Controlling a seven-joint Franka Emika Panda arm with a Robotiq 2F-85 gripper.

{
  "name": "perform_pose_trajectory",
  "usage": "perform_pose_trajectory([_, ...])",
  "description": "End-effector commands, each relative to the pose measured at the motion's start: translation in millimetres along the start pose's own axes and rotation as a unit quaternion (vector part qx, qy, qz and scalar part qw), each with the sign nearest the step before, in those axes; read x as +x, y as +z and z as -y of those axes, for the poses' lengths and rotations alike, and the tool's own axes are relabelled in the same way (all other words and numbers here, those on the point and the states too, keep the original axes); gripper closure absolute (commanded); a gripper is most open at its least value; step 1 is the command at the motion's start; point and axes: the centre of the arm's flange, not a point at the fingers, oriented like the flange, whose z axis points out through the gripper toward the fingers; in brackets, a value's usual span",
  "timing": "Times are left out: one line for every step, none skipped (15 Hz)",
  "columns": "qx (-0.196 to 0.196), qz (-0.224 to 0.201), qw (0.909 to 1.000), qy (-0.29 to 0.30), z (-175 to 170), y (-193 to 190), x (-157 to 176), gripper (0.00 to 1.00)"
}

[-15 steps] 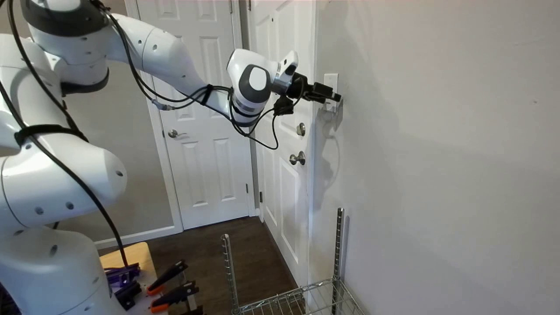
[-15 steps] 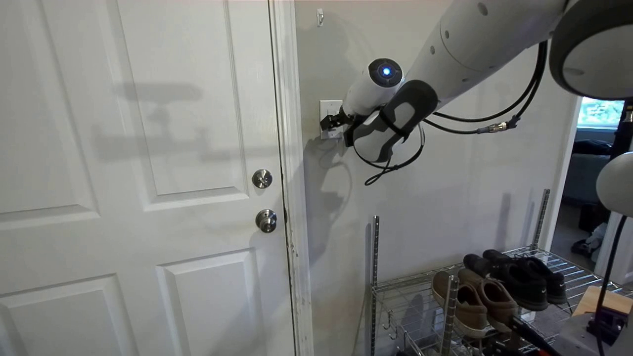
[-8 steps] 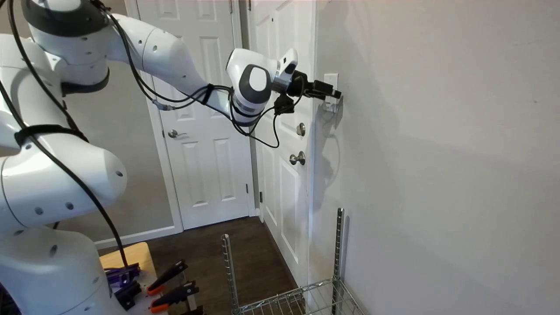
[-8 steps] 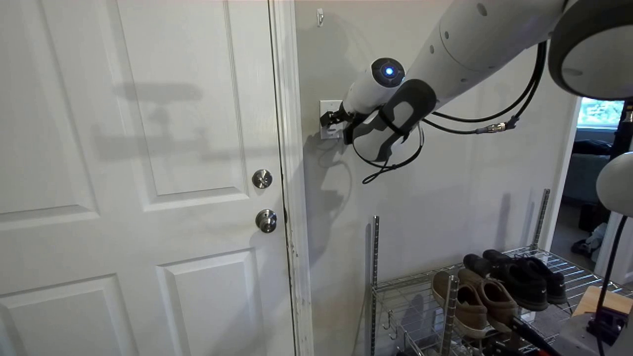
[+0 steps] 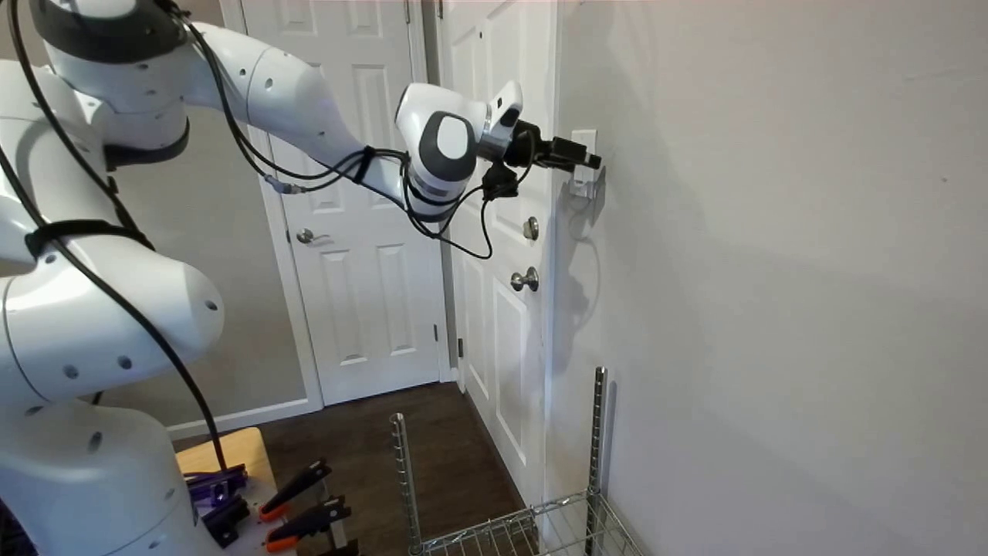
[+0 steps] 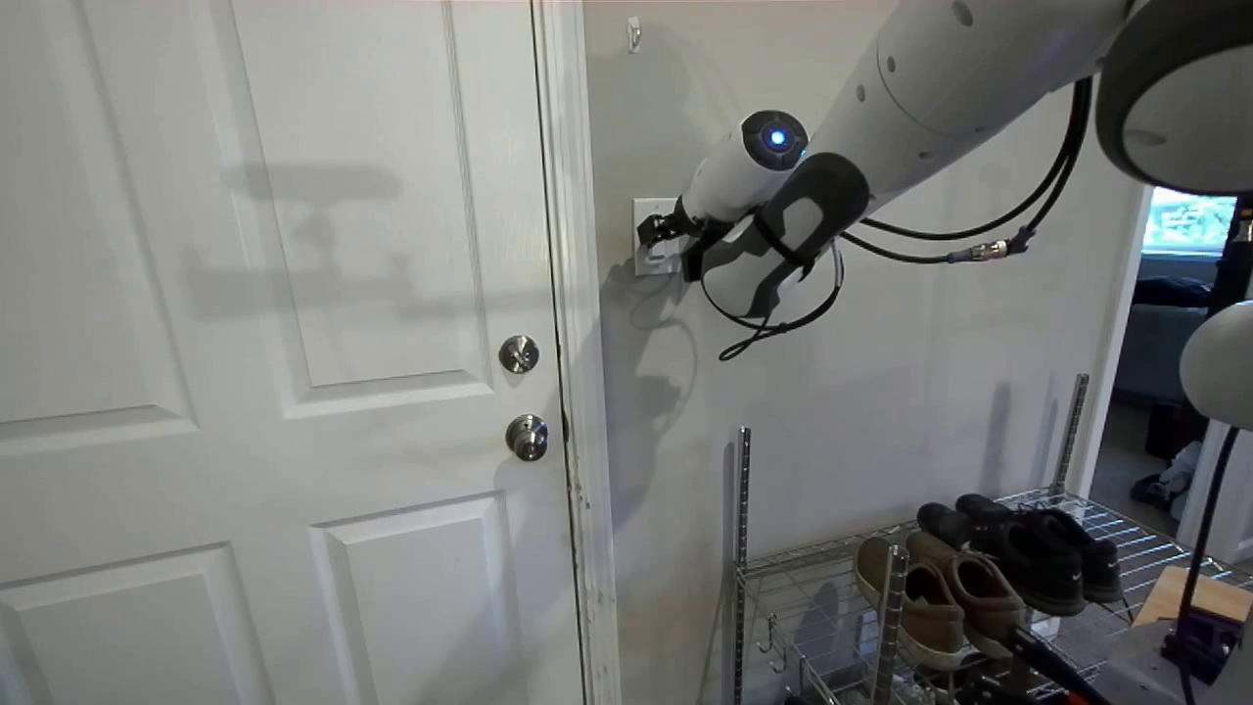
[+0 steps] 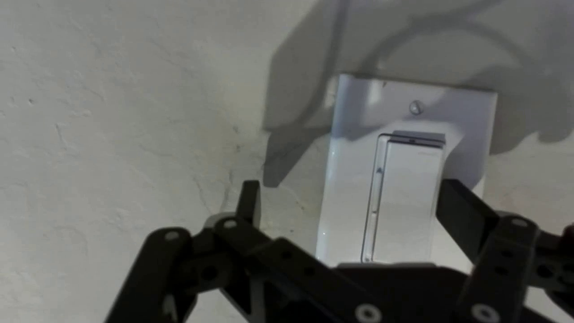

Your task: Turn off the light switch

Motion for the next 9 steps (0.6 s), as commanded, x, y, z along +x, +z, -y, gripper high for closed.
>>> perform_pose_trajectory([0.001,-0.009,0.9999,-0.007,-12.7,-18.6,-1.0,0.00])
perform_pose_trajectory([0.000,-0.009,0.9999,-0.006,-13.8,-21.2,-1.1,0.00])
perform_pose_trajectory([-0.001,-0.009,0.9999,-0.006,-15.0,-22.2,-1.1,0.00])
perform_pose_trajectory([-0.002,-0.007,1.0000,-0.005,-16.1,-22.8,-2.3,0.00])
perform_pose_trajectory([-0.002,-0.006,1.0000,-0.006,-16.9,-22.4,-3.5,0.00])
perform_pose_trajectory([-0.004,-0.004,1.0000,-0.005,-18.0,-21.7,-5.0,0.00])
perform_pose_trajectory([-0.006,-0.003,1.0000,-0.006,-19.0,-20.6,-6.3,0.00])
perform_pose_trajectory([-0.005,-0.002,1.0000,-0.006,-21.2,-17.9,-8.7,0.00])
perform_pose_trajectory([-0.008,0.002,1.0000,-0.004,-22.9,-15.8,-10.7,0.00])
